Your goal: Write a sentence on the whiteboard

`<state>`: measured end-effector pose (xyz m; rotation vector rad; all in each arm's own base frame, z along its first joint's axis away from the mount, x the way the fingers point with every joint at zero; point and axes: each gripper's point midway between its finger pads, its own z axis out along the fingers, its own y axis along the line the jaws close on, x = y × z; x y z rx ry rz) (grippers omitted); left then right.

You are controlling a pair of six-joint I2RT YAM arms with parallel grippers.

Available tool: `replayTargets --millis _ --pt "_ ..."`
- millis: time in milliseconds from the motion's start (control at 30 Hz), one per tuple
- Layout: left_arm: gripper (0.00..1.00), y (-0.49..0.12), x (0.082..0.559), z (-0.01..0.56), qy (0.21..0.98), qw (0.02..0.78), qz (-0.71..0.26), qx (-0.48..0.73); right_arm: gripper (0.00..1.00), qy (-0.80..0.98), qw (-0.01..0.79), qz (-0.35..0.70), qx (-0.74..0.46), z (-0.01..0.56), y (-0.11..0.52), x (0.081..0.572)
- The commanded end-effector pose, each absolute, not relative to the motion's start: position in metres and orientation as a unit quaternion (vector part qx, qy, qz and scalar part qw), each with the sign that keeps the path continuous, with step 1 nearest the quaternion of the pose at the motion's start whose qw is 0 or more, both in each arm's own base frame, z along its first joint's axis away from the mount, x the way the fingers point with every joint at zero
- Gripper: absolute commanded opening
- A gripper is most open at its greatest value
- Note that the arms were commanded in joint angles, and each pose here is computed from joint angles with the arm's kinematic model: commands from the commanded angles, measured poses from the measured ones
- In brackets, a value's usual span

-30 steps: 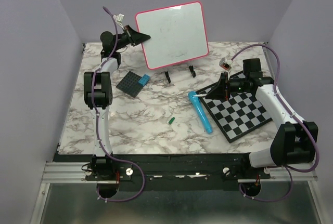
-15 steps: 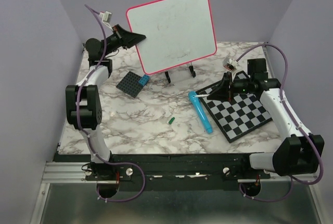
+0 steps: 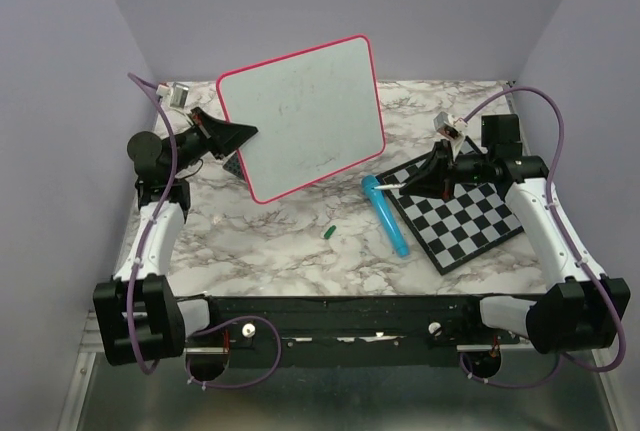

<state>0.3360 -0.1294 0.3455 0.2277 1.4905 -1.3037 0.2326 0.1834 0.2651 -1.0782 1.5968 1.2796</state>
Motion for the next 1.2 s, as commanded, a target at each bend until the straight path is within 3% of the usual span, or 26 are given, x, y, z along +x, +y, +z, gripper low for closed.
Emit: replayTargets --millis 0,400,1167 --pt "0.00 -0.115 0.314 0.358 0.622 0.593 -0.498 0.115 0.01 0.610 0.411 0.519 -0.435 0.278 0.184 0.224" --pt "0.00 -0.119 0.283 0.333 0.635 0.586 -0.490 0.119 0.01 0.603 0.400 0.532 -0.440 0.270 0.185 0.223" --pt "0.00 -0.111 0.284 0.312 0.673 0.584 -0.441 0.108 0.01 0.608 0.384 0.542 -0.435 0.258 0.185 0.229"
